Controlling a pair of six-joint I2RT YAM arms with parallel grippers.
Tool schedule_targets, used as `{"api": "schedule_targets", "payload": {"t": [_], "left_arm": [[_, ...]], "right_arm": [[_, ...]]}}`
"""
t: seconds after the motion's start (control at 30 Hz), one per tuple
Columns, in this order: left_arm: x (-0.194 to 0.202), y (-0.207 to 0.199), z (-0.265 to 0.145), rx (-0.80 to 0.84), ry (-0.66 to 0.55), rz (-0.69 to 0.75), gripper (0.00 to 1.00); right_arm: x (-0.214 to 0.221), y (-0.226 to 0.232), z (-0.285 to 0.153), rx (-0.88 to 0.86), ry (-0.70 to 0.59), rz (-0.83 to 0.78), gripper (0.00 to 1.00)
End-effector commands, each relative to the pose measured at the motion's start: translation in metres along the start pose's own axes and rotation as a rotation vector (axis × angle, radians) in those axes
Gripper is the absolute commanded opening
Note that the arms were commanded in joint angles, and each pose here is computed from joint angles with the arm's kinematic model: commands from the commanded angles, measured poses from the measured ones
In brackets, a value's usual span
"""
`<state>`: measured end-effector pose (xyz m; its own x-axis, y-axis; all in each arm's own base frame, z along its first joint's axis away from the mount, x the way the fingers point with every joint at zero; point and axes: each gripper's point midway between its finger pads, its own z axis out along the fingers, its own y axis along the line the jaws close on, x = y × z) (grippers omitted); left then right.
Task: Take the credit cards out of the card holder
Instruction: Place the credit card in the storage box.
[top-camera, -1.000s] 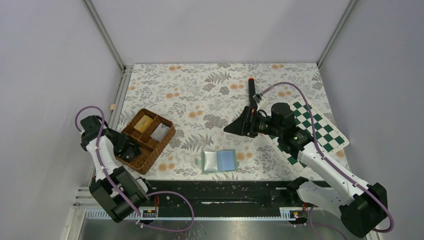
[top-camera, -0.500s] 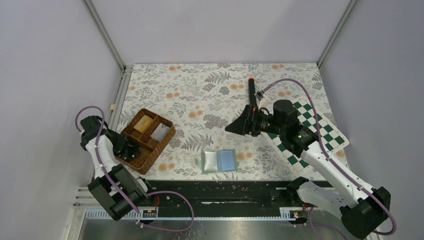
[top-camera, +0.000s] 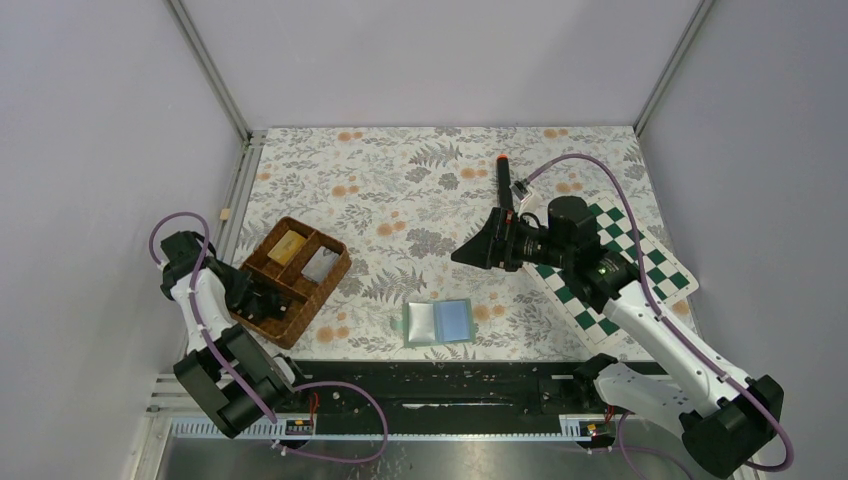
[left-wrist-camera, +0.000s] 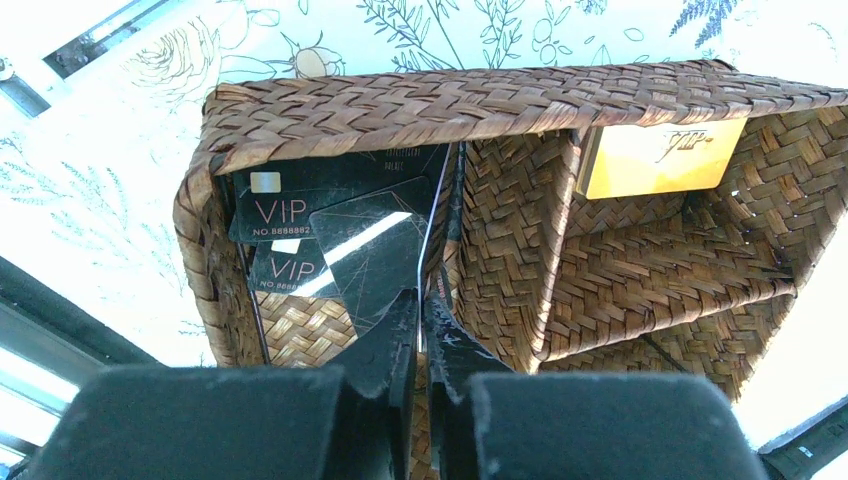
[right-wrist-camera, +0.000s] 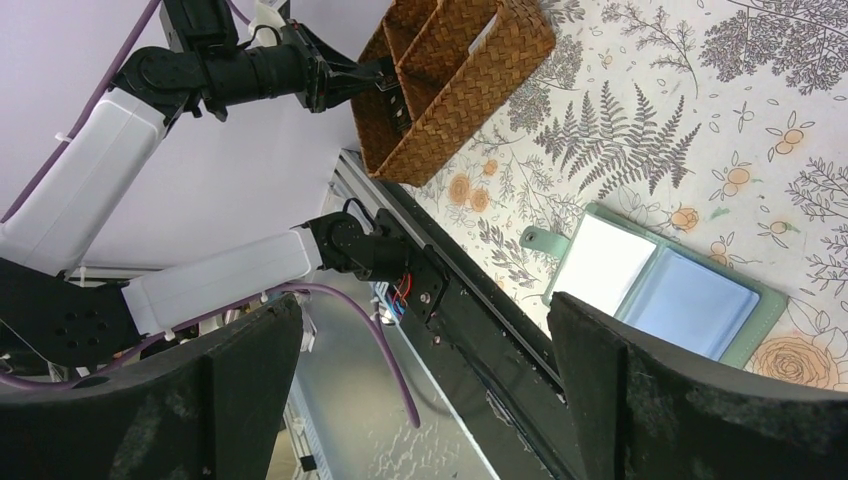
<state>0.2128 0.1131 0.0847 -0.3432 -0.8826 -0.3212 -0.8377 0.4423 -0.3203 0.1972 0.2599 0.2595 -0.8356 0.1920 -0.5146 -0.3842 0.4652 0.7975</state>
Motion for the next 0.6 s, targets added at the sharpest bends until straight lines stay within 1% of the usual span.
{"api": "schedule_targets", "payload": {"t": [0.0,0.17,0.37,0.57], "left_arm": [[-0.021,-0.005,0.000,0.009,-0.064,0.015,0.06],[-0.024,-0.003,0.001,-0.009,-0.073,0.008,0.08],[-0.027,-0.003,0.004,-0.015,-0.081,-0.011,0.13],[-0.032,-0.003,0.002,-0.019,-0.102,-0.016,0.24]], "right_arm": [[-0.014,0.013,-0.003,-0.021,-0.030,-0.031,0.98],[-0.015,0.010,-0.001,-0.011,-0.032,-0.027,0.98],[-0.015,0.009,0.002,-0.011,-0.016,-0.024,0.98],[-0.014,0.008,0.003,-0.010,-0.011,-0.018,0.98]]}}
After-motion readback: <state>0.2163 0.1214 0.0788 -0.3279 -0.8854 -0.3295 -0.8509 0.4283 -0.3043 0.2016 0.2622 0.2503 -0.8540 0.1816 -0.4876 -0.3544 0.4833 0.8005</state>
